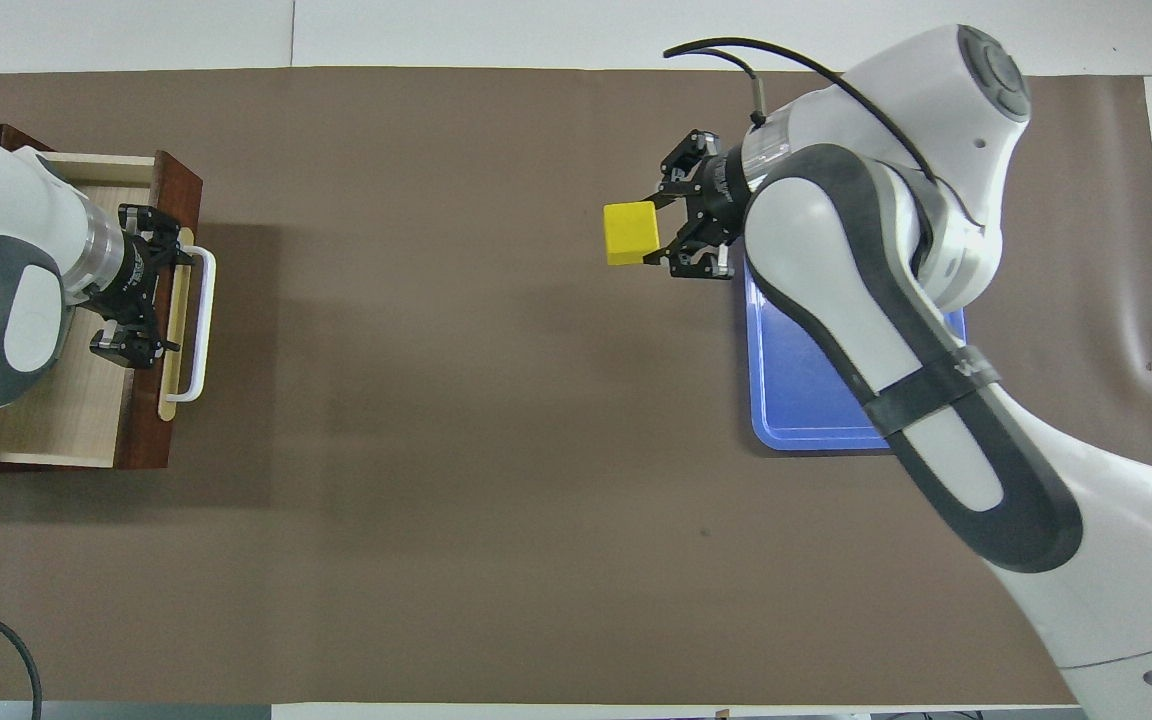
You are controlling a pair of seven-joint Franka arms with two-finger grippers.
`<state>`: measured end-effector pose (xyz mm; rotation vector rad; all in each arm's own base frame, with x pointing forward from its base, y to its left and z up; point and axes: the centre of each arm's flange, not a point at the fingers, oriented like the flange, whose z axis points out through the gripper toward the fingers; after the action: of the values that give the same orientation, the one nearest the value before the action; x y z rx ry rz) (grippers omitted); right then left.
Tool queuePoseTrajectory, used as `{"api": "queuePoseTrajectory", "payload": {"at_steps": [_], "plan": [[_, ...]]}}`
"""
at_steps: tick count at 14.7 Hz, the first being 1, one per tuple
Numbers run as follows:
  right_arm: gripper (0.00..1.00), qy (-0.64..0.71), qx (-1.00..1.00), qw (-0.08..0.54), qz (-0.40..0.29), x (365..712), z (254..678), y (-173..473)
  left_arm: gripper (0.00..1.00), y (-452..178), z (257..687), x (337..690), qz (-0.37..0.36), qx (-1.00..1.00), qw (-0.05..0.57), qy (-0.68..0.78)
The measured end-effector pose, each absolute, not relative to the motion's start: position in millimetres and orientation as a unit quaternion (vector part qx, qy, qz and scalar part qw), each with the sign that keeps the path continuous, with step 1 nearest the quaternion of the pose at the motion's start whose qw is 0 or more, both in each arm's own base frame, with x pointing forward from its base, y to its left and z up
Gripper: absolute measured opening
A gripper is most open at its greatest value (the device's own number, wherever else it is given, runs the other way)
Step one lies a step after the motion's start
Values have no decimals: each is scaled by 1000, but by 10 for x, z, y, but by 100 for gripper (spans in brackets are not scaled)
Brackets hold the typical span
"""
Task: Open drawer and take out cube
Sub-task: 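Carry the cube to the tray while the left gripper pushes the drawer, then lower the cube into the blue tray and open the right gripper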
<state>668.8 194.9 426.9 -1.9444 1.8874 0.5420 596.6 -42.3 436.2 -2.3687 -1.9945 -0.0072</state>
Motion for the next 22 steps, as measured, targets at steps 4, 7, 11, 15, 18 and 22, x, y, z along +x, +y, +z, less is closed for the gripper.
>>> {"api": "queuePoseTrajectory", "payload": {"at_steps": [4,7,11,15,18,22], "plan": [[55,669,-692,180,204,6543,3878,400,100,-68,4397,5993,-7,-775,14,-632],[55,657,-700,178,214,6271,3600,-144,100,324,4415,6008,-16,-780,10,-625],[55,653,-702,176,225,5980,3343,-481,100,702,4418,5988,-21,-784,8,-620],[55,673,-691,175,196,5898,3106,-586,100,822,4415,5977,-23,-787,7,-616],[55,679,-688,176,187,5886,2991,-552,100,824,4415,5973,-23,-788,7,-616],[55,681,-687,179,180,5877,2927,-452,100,792,4482,5983,-21,-802,10,-596]]}}
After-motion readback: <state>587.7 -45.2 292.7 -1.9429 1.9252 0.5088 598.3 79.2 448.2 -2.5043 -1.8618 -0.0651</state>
